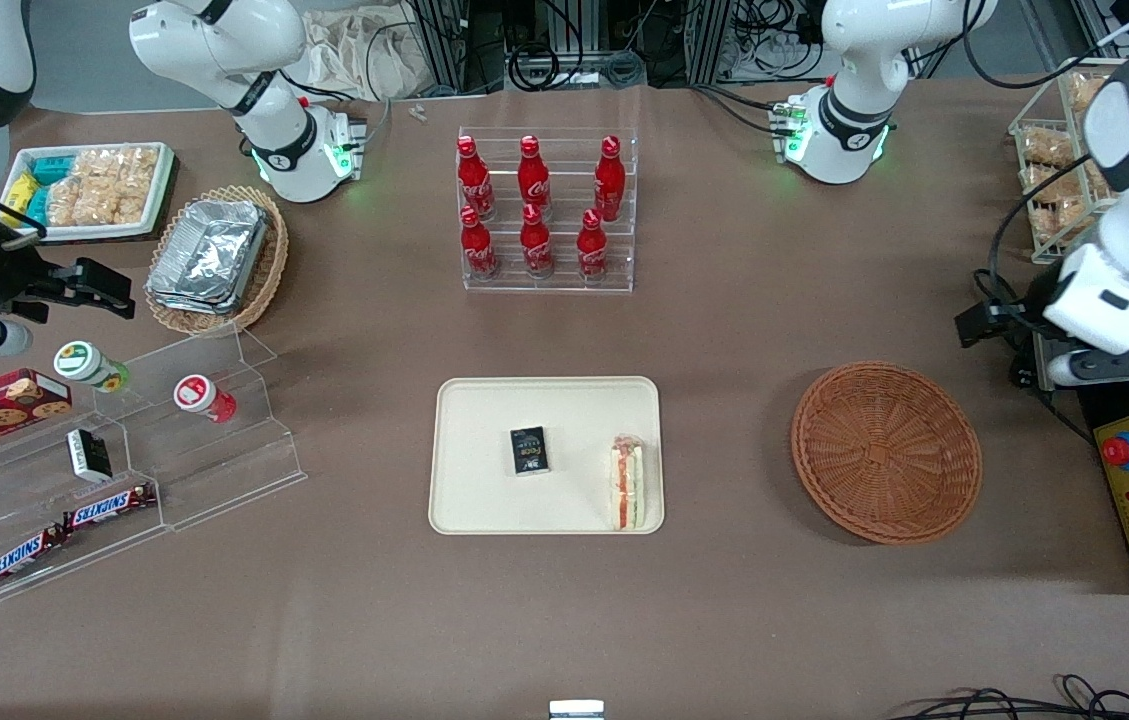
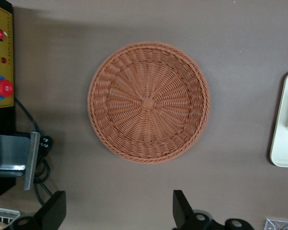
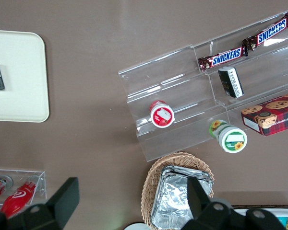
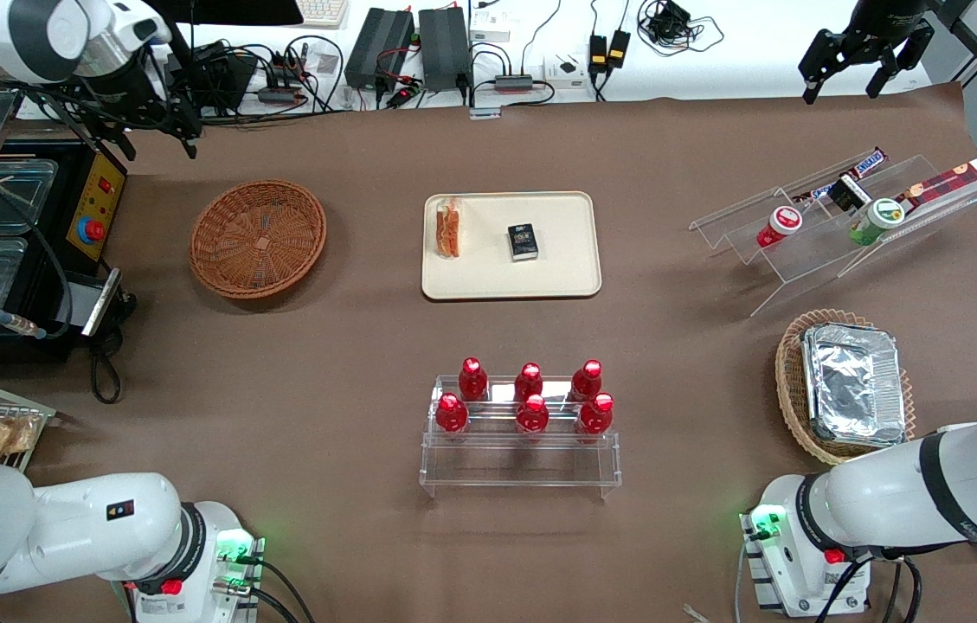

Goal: Place sandwich from basket to tray

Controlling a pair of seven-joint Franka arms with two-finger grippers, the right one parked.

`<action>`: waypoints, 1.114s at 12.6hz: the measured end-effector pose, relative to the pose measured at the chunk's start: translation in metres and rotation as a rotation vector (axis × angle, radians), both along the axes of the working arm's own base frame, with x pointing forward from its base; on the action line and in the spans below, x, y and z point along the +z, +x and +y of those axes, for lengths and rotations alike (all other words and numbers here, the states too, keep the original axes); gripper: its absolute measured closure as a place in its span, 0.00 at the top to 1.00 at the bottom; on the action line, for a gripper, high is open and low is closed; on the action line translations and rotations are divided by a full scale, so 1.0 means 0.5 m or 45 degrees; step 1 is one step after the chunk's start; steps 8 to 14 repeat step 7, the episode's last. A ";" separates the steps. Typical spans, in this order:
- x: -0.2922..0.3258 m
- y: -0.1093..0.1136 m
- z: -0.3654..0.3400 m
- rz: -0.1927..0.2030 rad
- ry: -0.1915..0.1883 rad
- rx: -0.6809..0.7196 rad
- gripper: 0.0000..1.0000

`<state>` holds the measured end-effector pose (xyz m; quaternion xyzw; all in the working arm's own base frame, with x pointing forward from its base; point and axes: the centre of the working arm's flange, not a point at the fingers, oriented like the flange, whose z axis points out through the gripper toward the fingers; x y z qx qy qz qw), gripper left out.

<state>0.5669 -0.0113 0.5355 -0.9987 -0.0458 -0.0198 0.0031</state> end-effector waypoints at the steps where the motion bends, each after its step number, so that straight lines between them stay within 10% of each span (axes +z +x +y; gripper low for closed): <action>1: 0.017 0.003 0.011 -0.011 -0.018 0.012 1.00; 6: 0.093 0.047 0.006 0.081 -0.016 0.010 1.00; 14: 0.087 0.058 0.005 0.089 -0.015 0.009 1.00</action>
